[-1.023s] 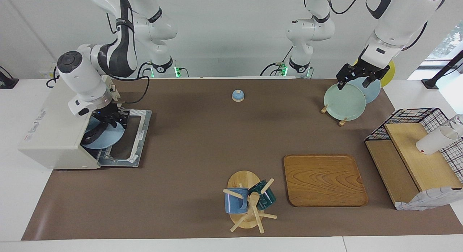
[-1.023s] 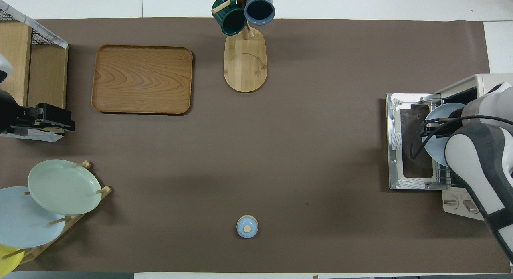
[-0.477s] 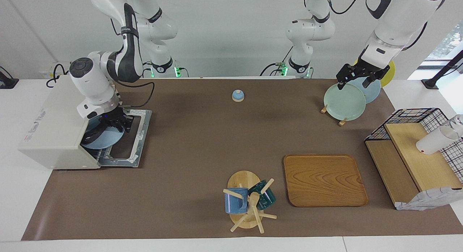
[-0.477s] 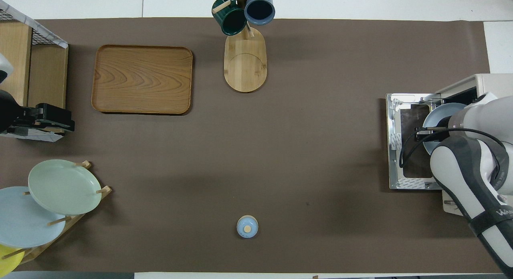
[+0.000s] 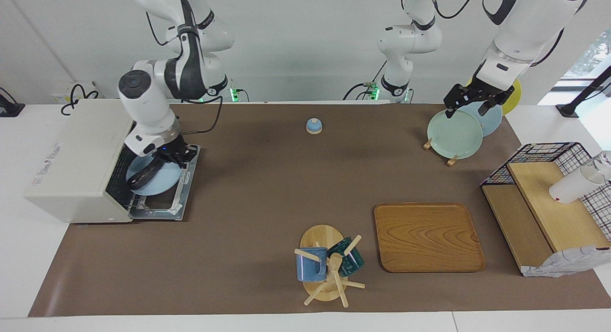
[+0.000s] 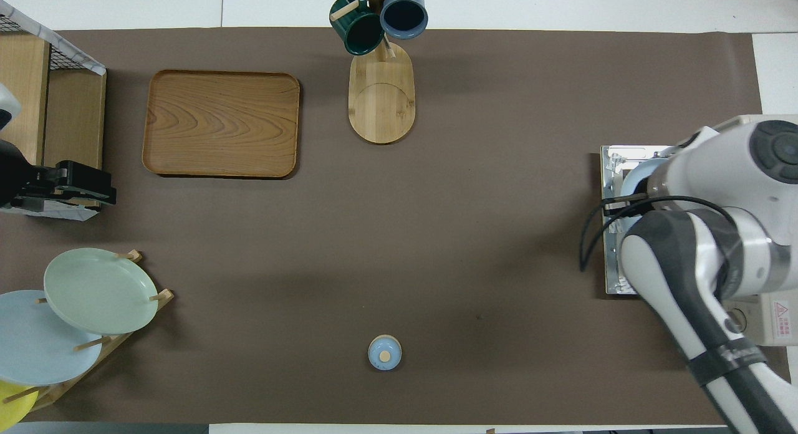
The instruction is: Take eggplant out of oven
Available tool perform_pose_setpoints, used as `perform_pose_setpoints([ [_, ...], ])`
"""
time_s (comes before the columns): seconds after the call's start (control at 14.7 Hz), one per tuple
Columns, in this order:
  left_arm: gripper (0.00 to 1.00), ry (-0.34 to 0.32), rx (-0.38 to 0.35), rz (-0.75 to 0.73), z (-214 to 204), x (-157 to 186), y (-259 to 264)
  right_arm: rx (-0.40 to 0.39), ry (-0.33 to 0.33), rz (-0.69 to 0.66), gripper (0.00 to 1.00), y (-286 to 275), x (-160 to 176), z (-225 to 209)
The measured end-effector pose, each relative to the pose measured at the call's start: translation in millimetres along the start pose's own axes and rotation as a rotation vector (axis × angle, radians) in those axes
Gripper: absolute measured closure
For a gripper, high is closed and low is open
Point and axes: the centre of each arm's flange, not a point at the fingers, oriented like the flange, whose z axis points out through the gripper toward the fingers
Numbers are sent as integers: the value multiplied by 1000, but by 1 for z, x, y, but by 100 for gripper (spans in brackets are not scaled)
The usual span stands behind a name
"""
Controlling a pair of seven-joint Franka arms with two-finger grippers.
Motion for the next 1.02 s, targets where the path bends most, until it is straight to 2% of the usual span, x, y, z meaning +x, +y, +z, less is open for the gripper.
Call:
perform_pose_setpoints([
  [0.2, 0, 0, 0, 0, 0, 0, 0, -19, 57, 9, 98, -131, 3, -33],
  [0.41, 0, 0, 0, 0, 0, 0, 0, -10, 104, 76, 98, -224, 14, -42],
  [0.61, 0, 0, 0, 0, 0, 0, 0, -10, 123, 171, 98, -327, 32, -18],
  [0.75, 0, 0, 0, 0, 0, 0, 0, 21, 147, 217, 98, -392, 28, 11],
  [0.89, 0, 0, 0, 0, 0, 0, 0, 70, 159, 221, 98, -429, 18, 22],
  [1.02, 0, 0, 0, 0, 0, 0, 0, 97, 166, 210, 98, -440, 11, 25],
])
